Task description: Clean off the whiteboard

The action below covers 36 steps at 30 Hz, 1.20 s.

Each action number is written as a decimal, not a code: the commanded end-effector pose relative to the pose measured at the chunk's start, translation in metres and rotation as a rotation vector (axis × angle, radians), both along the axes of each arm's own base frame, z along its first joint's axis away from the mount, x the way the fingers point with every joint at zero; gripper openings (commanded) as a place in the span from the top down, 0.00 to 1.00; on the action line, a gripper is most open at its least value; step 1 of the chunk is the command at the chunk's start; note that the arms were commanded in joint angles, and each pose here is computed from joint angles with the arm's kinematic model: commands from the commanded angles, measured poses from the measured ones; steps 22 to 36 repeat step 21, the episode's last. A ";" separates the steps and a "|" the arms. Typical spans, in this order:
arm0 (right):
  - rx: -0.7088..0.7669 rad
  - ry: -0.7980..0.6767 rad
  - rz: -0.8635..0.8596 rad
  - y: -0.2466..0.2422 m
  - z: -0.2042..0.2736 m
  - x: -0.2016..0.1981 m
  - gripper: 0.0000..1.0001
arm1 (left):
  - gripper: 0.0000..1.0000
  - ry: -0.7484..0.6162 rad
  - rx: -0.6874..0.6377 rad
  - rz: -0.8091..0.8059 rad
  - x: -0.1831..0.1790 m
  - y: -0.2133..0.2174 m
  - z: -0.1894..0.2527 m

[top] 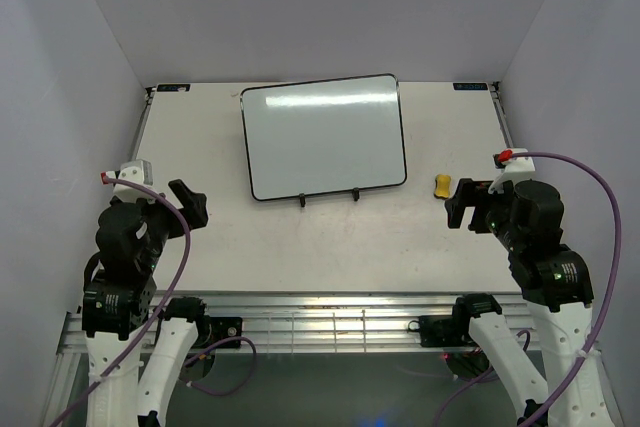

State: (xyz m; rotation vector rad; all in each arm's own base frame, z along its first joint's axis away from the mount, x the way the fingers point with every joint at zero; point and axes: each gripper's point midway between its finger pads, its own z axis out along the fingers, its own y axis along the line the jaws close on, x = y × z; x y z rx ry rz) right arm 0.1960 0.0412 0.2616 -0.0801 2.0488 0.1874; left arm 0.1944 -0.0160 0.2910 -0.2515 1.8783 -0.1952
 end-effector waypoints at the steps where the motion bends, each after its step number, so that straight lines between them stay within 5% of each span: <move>1: 0.001 -0.008 -0.002 0.000 0.001 0.003 0.10 | 0.02 -0.001 -0.012 -0.009 0.000 -0.003 0.000; 36: 0.002 0.003 0.018 0.003 -0.001 0.001 0.10 | 0.02 -0.033 0.028 0.039 -0.004 0.009 0.009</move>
